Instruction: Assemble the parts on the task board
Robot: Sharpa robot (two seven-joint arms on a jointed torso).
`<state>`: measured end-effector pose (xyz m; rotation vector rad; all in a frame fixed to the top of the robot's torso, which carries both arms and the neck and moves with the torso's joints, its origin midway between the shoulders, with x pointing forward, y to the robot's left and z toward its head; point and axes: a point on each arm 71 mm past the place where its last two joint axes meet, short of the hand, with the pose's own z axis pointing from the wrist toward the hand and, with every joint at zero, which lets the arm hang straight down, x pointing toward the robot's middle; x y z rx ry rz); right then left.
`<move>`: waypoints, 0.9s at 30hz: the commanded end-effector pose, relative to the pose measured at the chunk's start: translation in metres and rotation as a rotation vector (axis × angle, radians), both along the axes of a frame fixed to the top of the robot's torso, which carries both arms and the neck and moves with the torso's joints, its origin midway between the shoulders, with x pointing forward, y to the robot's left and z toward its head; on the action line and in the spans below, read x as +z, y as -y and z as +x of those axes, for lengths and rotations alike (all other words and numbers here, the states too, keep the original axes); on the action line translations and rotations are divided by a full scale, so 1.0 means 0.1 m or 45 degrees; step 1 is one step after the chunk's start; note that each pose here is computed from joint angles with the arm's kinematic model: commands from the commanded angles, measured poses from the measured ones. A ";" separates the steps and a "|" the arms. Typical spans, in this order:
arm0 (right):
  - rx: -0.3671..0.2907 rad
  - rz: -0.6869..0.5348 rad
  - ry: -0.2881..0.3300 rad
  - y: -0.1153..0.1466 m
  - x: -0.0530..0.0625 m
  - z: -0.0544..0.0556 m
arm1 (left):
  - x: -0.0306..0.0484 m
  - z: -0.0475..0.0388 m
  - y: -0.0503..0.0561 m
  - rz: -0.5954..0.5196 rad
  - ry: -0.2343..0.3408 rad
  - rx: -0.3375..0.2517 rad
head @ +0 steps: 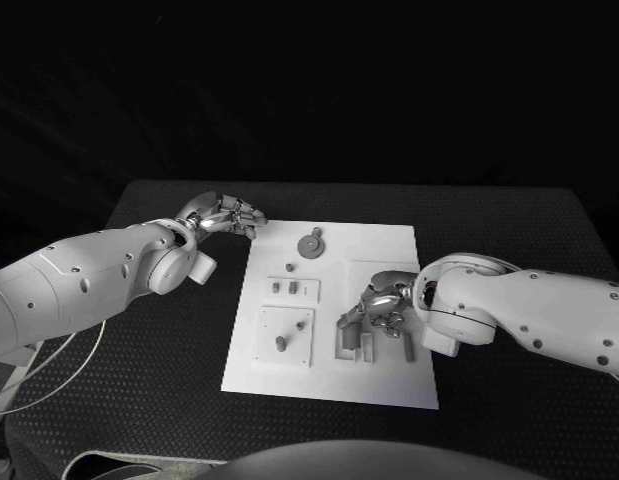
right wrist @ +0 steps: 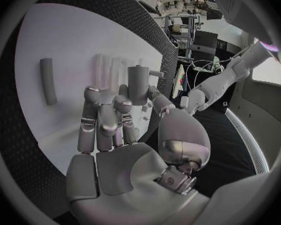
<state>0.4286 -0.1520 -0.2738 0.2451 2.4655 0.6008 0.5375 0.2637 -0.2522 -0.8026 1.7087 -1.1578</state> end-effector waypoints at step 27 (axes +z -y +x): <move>0.028 -0.077 0.003 0.01 -0.13 -0.03 | 0.003 -0.010 0.02 -0.018 -0.010 -0.021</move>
